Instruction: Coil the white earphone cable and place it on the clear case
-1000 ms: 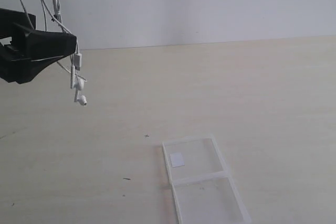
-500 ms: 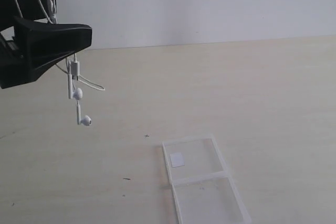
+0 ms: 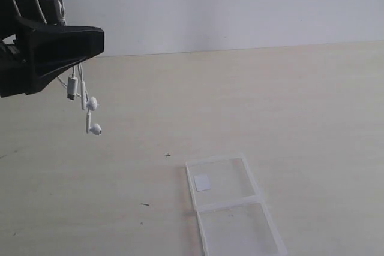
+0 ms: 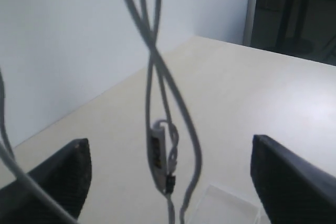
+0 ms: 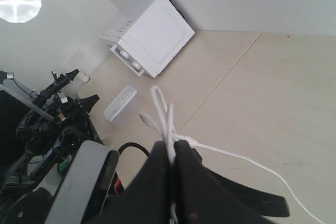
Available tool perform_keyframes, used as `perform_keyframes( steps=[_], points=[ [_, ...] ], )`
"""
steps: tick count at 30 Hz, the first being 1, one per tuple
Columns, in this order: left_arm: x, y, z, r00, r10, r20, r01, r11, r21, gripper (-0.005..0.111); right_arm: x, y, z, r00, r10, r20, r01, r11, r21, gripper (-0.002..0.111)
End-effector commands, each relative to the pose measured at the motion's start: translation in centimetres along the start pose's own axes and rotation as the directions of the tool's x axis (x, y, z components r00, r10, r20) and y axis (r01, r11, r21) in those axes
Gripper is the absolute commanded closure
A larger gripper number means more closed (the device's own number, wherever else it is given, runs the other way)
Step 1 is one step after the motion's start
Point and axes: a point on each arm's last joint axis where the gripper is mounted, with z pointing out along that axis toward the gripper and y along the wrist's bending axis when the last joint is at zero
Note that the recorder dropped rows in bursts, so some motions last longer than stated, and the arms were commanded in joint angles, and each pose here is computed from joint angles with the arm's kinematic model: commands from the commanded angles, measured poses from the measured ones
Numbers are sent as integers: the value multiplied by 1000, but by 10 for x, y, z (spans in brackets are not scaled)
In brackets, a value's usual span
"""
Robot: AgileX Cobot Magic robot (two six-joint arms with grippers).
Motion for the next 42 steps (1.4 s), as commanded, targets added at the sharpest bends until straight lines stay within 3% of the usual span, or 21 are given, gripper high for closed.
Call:
perform_keyframes(
  steps=[1,17,22,31,37,42],
  points=[
    [1,-5,-7,999,-32,-38,32,999,15,27,0,2,0,1000,-12,2,12,1000,-5,108],
    [-5,3,-19,1000,14,-21,-17,990,-142,27,1,2,0,1000,-16,-9,16,1000,-12,108],
    [-6,3,-21,1000,18,-14,-20,989,-145,26,1,2,0,1000,-17,-11,16,1000,-13,108],
    [-5,-3,-21,1000,-15,-26,13,997,-80,14,1,2,0,1000,-17,-12,17,1000,-15,108],
    [-5,12,-19,1000,11,-21,-16,972,-232,13,1,2,0,1000,-17,-12,17,1000,-15,108],
    [4,12,-6,993,80,-81,-92,984,-153,13,1,3,0,1000,-23,-16,23,1000,-16,108]
  ],
)
